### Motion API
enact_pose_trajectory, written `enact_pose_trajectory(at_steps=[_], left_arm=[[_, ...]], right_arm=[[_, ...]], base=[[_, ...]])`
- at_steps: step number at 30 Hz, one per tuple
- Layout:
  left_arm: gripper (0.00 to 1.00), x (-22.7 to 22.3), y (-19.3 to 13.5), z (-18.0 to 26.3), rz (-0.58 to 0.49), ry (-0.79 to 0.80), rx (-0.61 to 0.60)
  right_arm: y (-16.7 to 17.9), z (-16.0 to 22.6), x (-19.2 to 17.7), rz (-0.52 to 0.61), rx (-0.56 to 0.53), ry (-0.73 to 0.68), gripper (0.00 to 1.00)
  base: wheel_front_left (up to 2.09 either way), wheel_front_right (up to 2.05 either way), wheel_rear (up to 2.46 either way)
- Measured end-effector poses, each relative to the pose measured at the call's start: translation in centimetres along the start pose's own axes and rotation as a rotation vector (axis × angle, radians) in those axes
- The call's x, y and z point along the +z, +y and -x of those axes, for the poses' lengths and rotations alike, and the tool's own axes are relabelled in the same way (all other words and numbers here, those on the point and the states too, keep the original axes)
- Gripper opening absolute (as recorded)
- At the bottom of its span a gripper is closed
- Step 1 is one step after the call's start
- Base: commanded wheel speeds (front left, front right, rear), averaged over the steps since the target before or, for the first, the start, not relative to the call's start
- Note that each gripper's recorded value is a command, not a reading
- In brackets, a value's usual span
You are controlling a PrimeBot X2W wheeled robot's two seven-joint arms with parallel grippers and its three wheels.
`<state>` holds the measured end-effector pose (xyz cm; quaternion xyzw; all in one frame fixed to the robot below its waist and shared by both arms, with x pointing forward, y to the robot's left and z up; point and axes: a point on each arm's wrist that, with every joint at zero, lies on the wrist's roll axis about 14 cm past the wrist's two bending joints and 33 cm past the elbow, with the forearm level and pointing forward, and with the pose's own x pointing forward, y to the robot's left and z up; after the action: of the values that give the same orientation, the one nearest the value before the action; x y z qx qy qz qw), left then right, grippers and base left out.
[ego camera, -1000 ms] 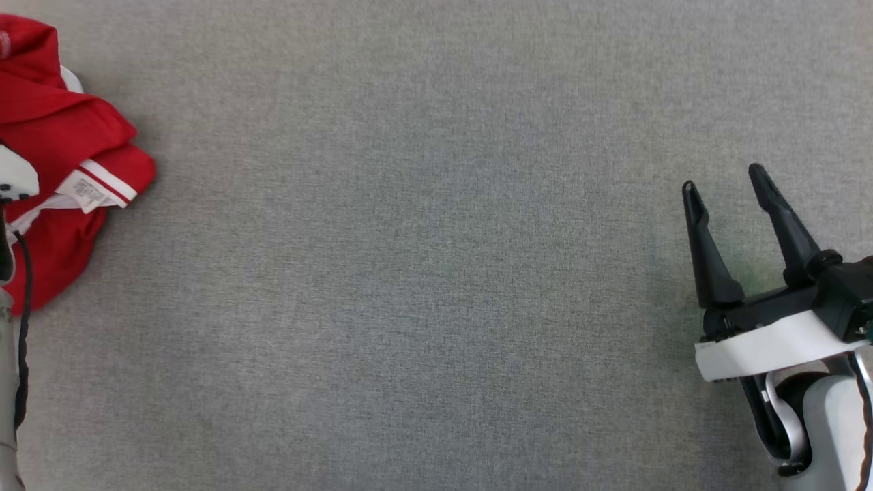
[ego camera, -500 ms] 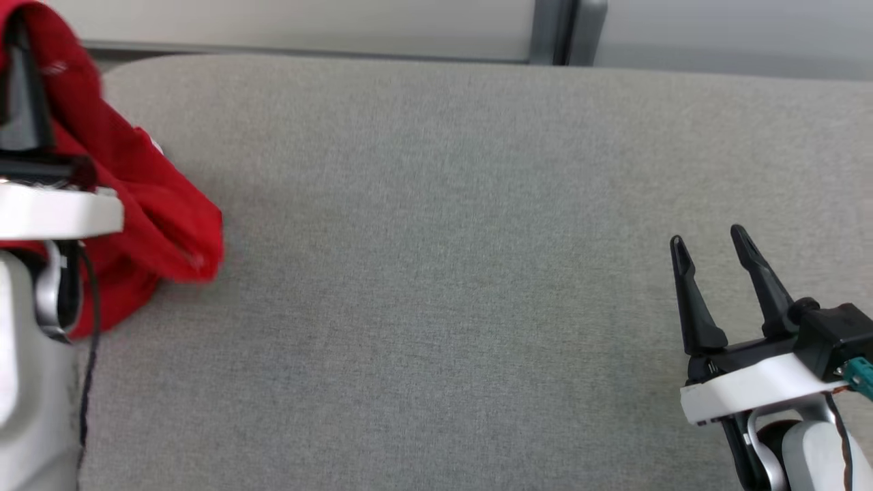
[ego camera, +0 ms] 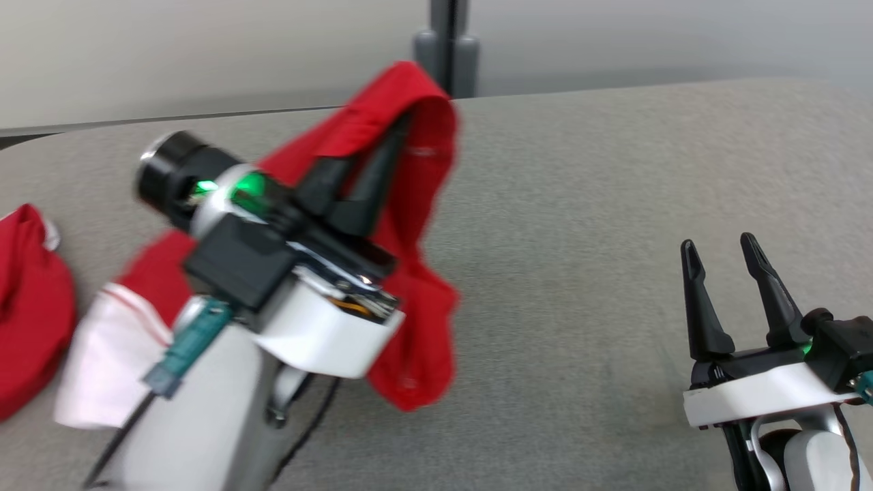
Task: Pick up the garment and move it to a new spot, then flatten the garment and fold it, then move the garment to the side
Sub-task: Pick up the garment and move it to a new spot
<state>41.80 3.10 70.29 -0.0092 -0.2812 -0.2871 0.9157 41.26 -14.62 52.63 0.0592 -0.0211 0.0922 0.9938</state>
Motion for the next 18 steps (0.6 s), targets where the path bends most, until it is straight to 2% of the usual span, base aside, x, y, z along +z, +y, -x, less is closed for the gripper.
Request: enact_pose_trajectory(at_steps=[7,10,11,12,13,14,18], left_arm=[[0.0,-1.7,-10.9,-4.4,0.216,-0.028,-0.314],[0.0,-5.5,-13.9,-4.9,0.288,0.076,-0.393],[0.0,-5.5,-13.9,-4.9,0.288,0.076,-0.393],[0.0,-10.3,-15.4,-4.3,0.327,0.221,-0.421],[0.0,-12.7,-16.1,-3.6,0.345,0.295,-0.431],[0.0,-12.7,-16.1,-3.6,0.345,0.295,-0.431],[0.0,-20.4,-18.2,-0.9,0.38,0.525,-0.474]], right_arm=[[-4.6,2.4,-0.2,-0.002,-0.154,-0.001,1.0],[-6.5,3.4,-0.7,-0.002,-0.218,0.013,1.0],[-6.5,3.4,-0.7,-0.002,-0.218,0.013,1.0],[-7.6,4.0,-1.6,-0.005,-0.258,0.036,1.0],[-8.1,4.3,-2.1,-0.005,-0.274,0.05,1.0],[-8.1,4.3,-2.1,-0.005,-0.274,0.05,1.0],[-9.4,4.8,-3.5,-0.009,-0.321,0.08,1.0]], base=[[0.0,0.0,0.0],[0.0,0.0,0.0],[0.0,0.0,0.0],[0.0,0.0,0.0],[0.0,0.0,0.0],[0.0,0.0,0.0],[0.0,0.0,0.0]])
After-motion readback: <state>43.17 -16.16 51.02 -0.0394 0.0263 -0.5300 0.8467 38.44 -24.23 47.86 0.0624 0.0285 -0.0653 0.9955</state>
